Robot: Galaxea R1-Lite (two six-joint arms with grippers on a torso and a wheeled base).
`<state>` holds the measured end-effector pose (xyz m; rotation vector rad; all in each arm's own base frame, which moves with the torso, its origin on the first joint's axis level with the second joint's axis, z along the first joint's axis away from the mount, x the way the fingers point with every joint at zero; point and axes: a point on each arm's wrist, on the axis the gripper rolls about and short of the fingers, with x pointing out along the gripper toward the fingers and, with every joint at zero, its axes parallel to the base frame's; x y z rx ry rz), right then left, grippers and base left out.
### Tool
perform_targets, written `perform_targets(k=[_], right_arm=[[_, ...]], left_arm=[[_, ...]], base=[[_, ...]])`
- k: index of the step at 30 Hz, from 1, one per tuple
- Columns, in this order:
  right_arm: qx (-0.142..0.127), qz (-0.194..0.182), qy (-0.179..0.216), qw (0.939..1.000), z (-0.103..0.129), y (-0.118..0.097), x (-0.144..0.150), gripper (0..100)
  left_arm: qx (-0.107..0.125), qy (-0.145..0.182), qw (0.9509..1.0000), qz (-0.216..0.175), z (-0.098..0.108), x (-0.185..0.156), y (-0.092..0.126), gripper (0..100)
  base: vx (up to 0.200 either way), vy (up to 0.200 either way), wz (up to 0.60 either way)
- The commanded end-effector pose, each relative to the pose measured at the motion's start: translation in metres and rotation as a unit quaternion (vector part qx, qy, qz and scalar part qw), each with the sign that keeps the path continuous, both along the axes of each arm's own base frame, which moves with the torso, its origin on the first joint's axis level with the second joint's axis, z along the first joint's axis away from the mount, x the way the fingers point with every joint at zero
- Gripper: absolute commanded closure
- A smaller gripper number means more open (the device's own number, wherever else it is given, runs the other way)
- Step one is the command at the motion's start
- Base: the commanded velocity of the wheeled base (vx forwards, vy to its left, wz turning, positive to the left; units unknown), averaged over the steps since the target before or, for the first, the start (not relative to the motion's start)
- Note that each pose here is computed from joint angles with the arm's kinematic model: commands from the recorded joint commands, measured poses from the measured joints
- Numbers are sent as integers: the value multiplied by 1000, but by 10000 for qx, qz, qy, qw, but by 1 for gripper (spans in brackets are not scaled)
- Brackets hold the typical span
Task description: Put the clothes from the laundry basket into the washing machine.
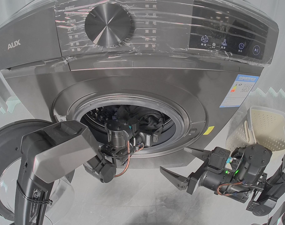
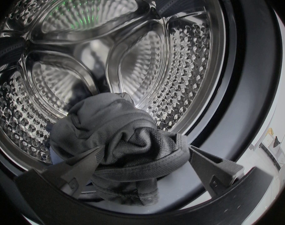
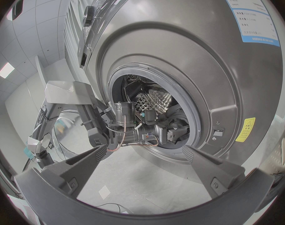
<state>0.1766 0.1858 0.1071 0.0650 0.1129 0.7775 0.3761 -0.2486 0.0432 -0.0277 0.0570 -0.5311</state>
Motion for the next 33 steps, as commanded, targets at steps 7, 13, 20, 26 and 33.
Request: perform_targets(k=[7, 13, 20, 26, 33], right_arm=[[8, 7, -9, 10000, 0, 1, 0, 0], [14, 7, -14, 10000, 0, 1, 1, 0], [-8, 7, 7, 10000, -1, 2, 2, 0], [-8, 7, 7, 10000, -1, 2, 2, 0], [-3, 7, 1, 10000, -1, 2, 2, 0]], left_arm=[[-40, -64, 9991, 407, -27, 47, 10, 100], [-312, -475, 9948, 849, -10, 77, 18, 100], [-576, -846, 9869, 1248, 4, 96, 24, 100], [-522, -770, 9882, 1219, -2, 93, 21, 100], [-565, -676, 9898, 1118, 11, 80, 20, 0]], base=[[0, 0, 0], [0, 0, 0], [0, 0, 0], [0, 0, 0], [0, 0, 0]])
